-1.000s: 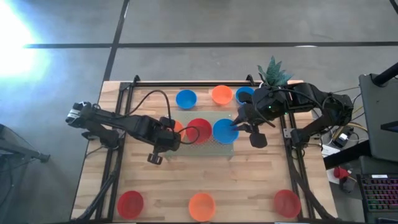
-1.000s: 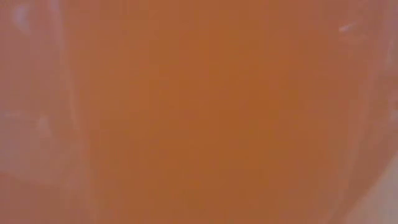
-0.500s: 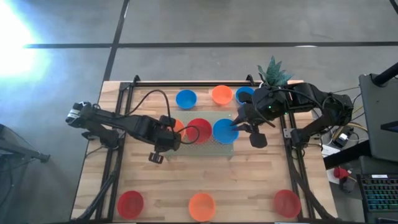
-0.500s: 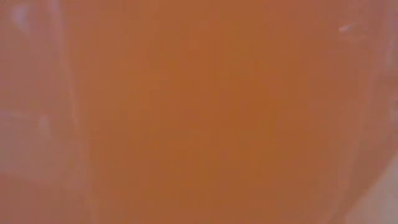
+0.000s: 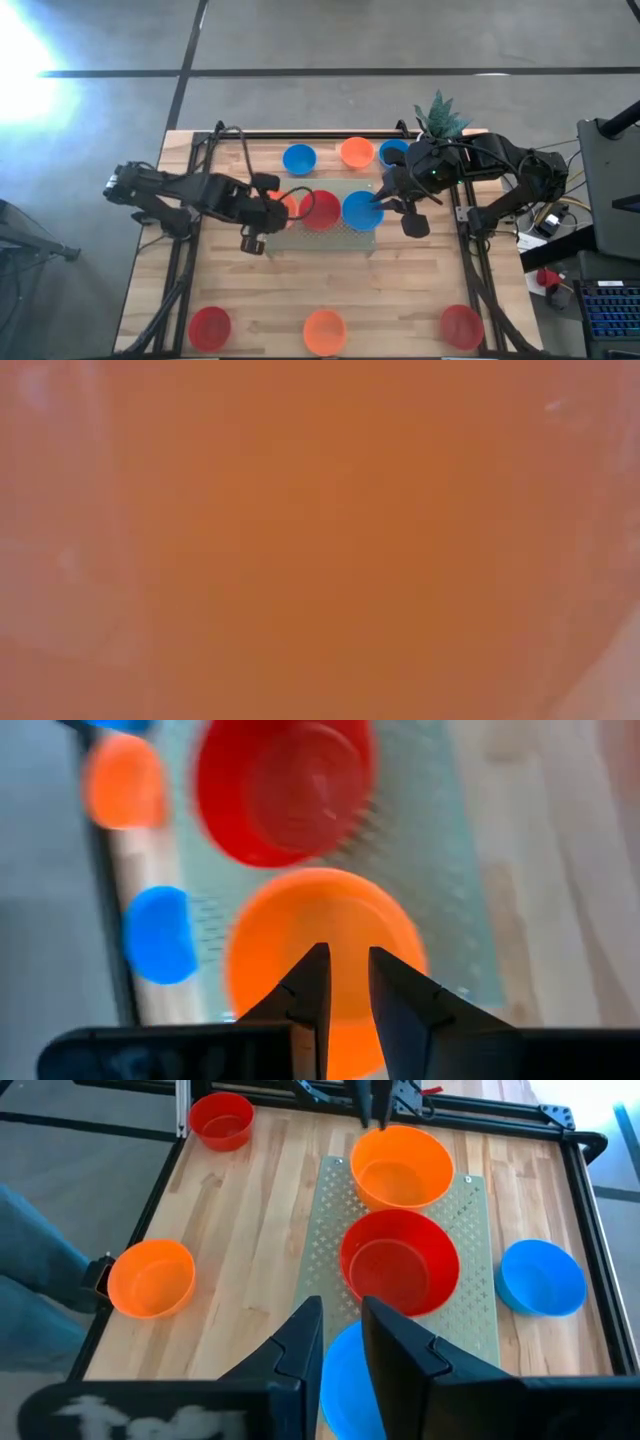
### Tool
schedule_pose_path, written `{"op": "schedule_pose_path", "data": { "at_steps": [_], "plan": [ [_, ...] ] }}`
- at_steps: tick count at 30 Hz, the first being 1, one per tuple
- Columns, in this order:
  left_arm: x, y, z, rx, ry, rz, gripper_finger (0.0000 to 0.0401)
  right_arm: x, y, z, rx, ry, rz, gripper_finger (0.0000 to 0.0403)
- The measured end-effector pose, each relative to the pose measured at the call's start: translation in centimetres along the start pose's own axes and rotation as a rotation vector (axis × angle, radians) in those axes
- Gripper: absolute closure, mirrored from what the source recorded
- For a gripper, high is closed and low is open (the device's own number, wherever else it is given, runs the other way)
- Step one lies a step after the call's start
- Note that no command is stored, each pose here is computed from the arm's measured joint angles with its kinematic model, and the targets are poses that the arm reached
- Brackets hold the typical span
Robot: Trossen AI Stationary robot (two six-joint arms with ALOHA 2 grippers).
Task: Pick & Place Mini bowls
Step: Stack the right blue bowl on top of the other blue bowl on the shelf
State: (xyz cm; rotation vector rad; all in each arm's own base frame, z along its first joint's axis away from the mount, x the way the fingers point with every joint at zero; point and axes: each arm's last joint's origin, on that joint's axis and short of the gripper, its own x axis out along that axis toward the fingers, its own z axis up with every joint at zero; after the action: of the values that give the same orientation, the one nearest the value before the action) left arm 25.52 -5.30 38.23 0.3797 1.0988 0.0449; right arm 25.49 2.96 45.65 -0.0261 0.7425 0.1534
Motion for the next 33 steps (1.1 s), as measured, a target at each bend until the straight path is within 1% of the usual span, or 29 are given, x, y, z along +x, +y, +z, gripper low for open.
{"op": "schedule_pose_path", "data": {
  "at_steps": [4,9,18,21,25,33],
  "plan": [
    [-1.6,0.9,-0.5,-0.077,-0.047,0.084,0.0337,0.0,-0.6,-0.1,0.071,0.005,-0.017,0.0339],
    [-3.6,1.7,-2.0,-0.193,-0.103,0.195,0.0337,-0.1,-2.0,-0.7,0.169,0.052,-0.064,0.0337],
    [-6.5,3.0,-5.1,-0.442,-0.223,0.381,0.0337,1.4,-5.2,-2.9,0.408,0.177,-0.180,0.0335],
    [-7.3,3.4,-6.0,-0.517,-0.263,0.414,0.0337,1.9,-6.2,-3.8,0.507,0.202,-0.218,0.0335],
    [-8.1,3.7,-6.8,-0.547,-0.293,0.452,0.0337,1.8,-7.4,-5.2,0.600,0.223,-0.261,0.0332],
    [-8.2,3.6,-7.2,-0.558,-0.298,0.451,0.0337,2.6,-10.8,-9.6,0.879,0.266,-0.389,0.0330]
  ]
}}
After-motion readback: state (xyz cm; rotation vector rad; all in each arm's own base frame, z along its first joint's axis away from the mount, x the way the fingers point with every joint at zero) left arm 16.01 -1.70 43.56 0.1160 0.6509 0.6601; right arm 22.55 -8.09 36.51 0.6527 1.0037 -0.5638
